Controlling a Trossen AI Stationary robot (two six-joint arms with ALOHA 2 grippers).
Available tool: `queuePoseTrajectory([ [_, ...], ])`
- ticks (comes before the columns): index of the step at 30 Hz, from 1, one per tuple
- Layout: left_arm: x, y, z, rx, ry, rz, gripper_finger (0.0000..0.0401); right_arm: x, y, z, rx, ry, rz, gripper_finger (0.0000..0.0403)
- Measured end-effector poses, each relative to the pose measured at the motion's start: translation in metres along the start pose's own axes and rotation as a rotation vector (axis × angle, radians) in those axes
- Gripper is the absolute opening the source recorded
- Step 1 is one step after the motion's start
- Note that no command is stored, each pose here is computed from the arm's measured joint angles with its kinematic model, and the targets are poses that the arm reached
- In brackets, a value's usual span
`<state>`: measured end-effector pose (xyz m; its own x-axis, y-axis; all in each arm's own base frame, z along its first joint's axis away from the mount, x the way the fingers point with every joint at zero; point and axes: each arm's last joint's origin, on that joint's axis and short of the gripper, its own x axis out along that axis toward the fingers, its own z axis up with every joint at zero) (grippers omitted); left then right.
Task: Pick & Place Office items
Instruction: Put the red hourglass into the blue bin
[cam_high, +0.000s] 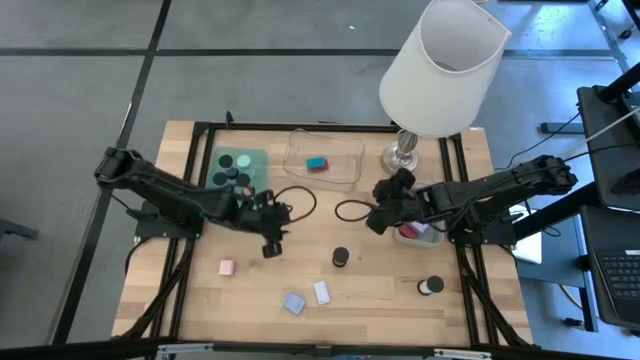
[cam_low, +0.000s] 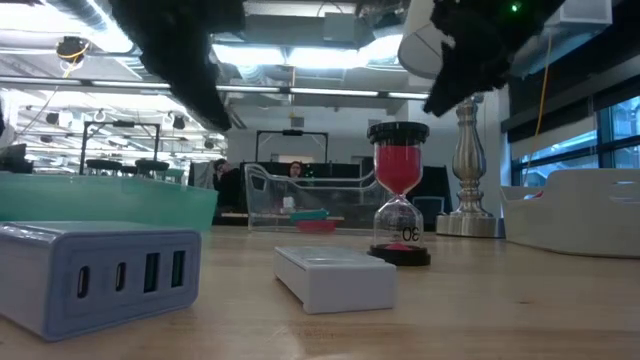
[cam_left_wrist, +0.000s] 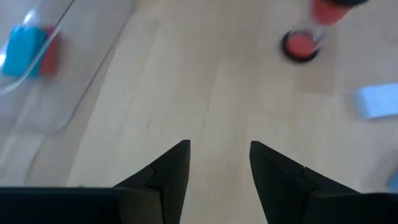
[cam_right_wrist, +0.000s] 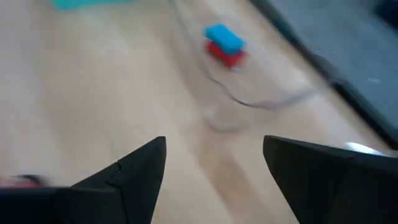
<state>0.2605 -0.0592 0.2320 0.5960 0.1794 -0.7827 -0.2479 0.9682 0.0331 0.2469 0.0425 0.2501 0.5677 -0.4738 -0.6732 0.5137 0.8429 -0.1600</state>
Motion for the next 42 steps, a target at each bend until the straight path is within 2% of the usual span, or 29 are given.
queuePoseTrajectory([
  [3,0.004,-0.007,0.001,0.022,-0.077,-0.025,0.0174,0.000,0.006,0.005,0.013,-0.023,0.099,0.0274],
  [6,0.005,-0.010,0.004,0.054,-0.125,-0.054,0.0191,0.000,0.013,0.007,0.019,-0.037,0.148,0.0274],
  [15,0.013,-0.030,0.020,0.169,-0.300,-0.194,0.0267,0.008,0.037,-0.007,-0.059,0.002,0.171,0.0274],
  [20,0.027,-0.037,0.024,0.224,-0.358,-0.173,0.0295,0.013,0.046,-0.014,-0.093,0.025,0.171,0.0274],
  [23,0.033,-0.037,0.021,0.236,-0.338,-0.141,0.0301,0.014,0.051,-0.017,-0.120,0.044,0.207,0.0274],
  [27,0.035,-0.038,0.017,0.217,-0.302,-0.139,0.0301,0.012,0.063,-0.023,-0.242,0.090,0.349,0.0274],
  [32,0.034,-0.041,0.015,0.220,-0.297,-0.116,0.0301,0.008,0.077,-0.027,-0.369,0.042,0.427,0.0274],
  [42,0.034,-0.040,0.014,0.221,-0.295,-0.093,0.0301,0.010,0.089,-0.017,-0.323,-0.031,0.594,0.0281],
])
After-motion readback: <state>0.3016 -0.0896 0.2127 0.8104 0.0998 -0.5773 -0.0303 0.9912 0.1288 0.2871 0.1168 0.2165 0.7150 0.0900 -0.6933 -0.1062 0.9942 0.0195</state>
